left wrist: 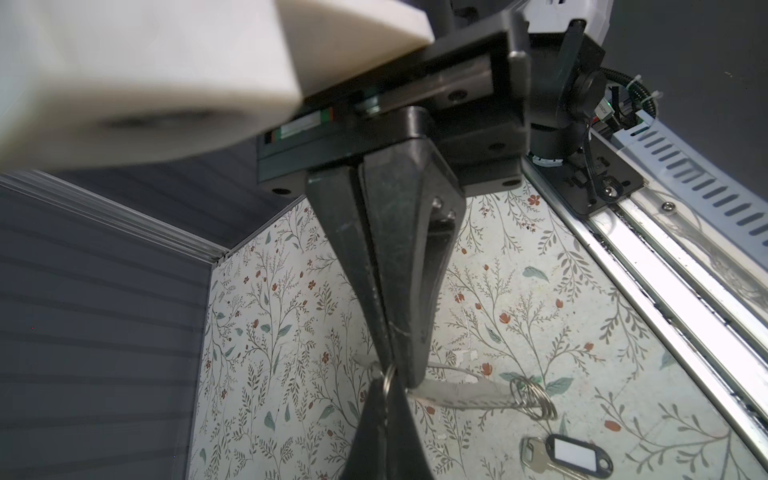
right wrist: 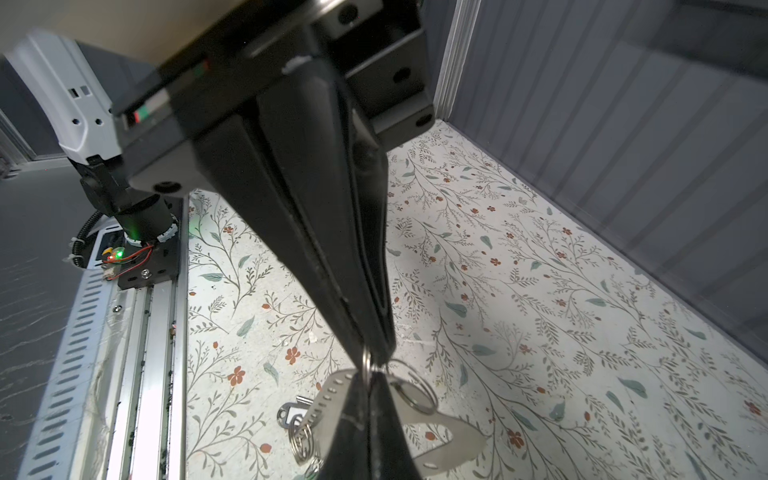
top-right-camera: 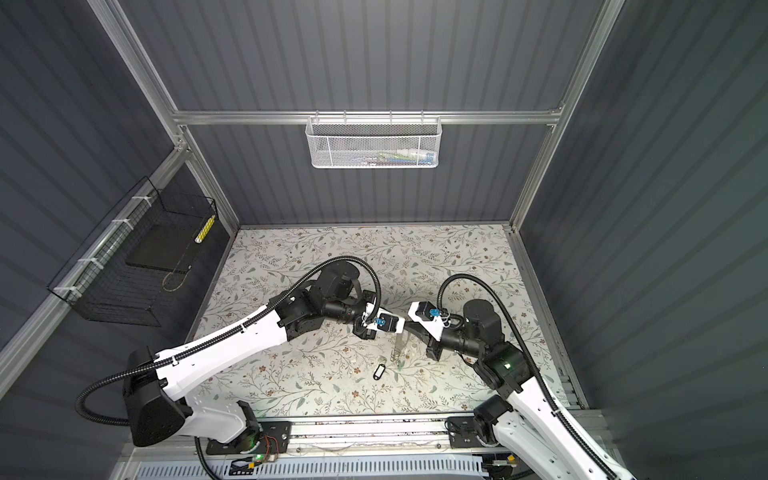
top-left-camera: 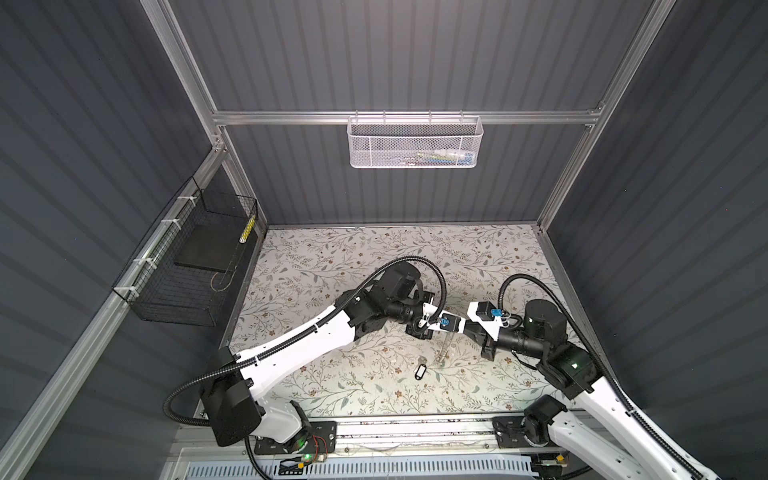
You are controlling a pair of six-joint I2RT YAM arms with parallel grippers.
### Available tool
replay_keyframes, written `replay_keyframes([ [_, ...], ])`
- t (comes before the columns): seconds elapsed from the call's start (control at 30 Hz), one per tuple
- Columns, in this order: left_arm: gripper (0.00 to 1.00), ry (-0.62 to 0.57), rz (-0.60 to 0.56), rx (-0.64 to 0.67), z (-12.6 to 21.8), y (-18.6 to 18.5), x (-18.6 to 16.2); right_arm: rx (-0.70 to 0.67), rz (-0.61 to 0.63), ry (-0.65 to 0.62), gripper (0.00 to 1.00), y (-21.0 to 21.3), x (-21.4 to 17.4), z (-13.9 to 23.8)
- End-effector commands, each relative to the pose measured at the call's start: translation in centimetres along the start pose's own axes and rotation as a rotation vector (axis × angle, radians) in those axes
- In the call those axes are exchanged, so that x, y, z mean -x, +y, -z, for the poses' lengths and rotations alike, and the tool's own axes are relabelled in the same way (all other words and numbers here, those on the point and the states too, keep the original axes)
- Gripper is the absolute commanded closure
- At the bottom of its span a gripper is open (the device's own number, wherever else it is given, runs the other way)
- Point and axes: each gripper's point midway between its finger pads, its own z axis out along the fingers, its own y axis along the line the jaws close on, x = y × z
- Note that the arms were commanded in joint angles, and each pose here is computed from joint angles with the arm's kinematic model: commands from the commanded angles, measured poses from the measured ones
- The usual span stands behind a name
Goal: Put the keys on the keyring
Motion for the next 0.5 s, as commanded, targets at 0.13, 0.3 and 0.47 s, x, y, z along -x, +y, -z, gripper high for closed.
replay_keyframes([
  [0.13,1.0,-0.084,0.07,0.035,0.4,0.4,1.4,-0.097,0.061,-0.07,0.73,-1.0,2.0,1.3],
  [0.3,1.0,-0.212,0.155,0.059,1.3,0.9,2.3,-0.166,0.085,-0.107,0.7,-1.4,1.8,2.1],
  [0.47,1.0,-0.357,0.218,0.093,2.7,1.9,3.3,-0.184,0.092,-0.125,0.7,-1.3,1.8,2.6],
])
